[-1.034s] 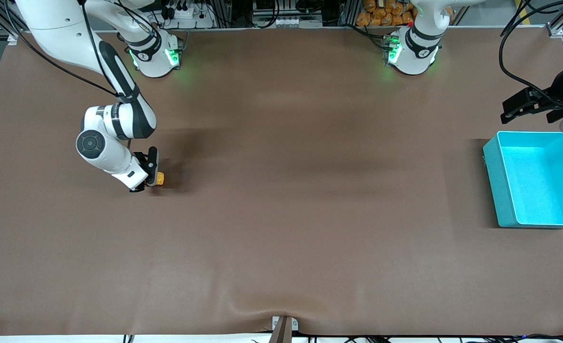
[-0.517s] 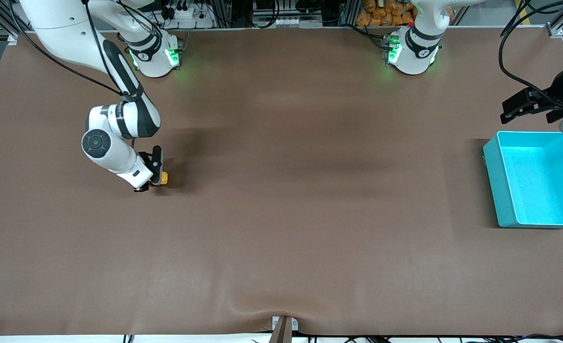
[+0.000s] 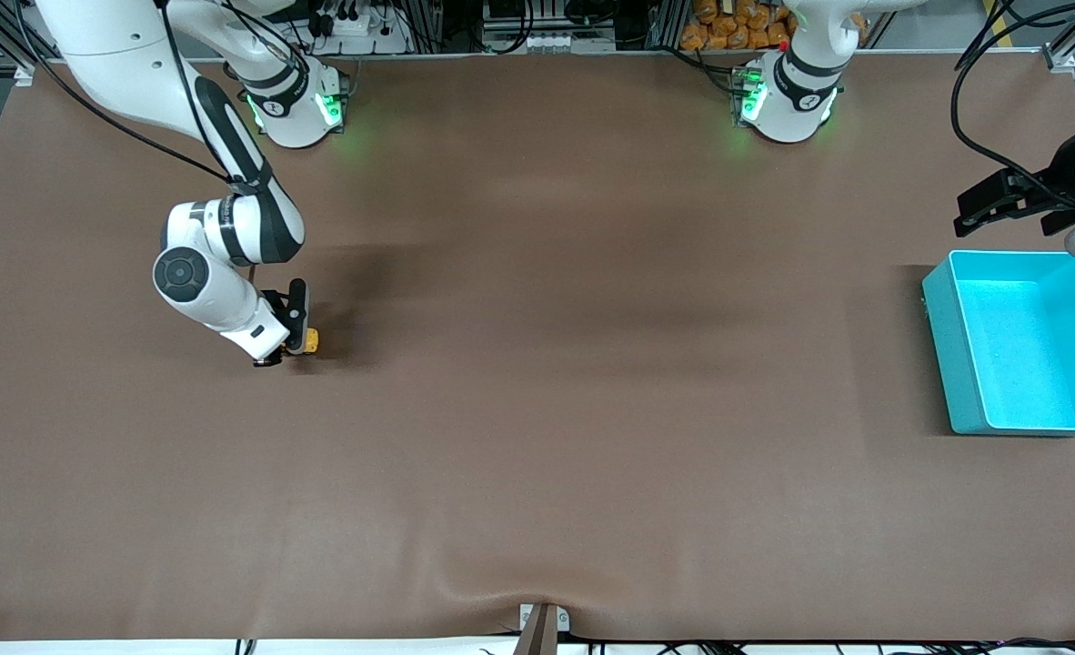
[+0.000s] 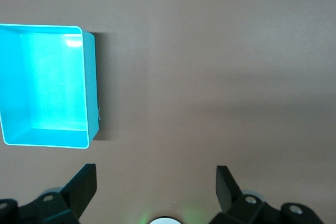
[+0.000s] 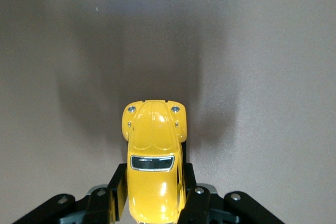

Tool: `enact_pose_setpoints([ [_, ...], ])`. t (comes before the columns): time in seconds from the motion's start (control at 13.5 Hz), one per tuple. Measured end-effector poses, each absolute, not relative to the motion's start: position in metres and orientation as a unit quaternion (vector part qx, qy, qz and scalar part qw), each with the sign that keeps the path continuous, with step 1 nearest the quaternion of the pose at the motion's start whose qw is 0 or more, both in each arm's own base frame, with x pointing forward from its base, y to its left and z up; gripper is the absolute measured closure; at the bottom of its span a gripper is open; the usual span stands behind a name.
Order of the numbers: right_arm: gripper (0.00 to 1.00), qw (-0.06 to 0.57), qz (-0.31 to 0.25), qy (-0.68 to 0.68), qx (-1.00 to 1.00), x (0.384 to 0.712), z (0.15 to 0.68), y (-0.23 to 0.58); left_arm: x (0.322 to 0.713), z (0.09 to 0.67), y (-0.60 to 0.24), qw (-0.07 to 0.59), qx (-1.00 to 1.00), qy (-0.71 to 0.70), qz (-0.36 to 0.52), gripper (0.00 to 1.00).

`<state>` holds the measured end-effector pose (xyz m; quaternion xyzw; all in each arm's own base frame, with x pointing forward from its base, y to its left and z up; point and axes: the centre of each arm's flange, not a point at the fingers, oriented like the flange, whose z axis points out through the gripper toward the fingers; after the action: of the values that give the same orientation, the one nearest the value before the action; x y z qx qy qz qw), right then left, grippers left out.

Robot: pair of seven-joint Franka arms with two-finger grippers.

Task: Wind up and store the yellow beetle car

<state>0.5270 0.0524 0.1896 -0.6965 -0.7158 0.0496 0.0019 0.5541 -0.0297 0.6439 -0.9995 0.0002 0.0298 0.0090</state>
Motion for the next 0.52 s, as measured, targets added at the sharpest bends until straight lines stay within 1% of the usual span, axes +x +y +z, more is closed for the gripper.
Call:
enact_pose_setpoints([
  [0.52,0.55,0.004,0.050,-0.714,-0.699,0.529,0.189,0.023,0.554,0.643,-0.029,0.009,-0.999,0.000,0.031,0.00],
])
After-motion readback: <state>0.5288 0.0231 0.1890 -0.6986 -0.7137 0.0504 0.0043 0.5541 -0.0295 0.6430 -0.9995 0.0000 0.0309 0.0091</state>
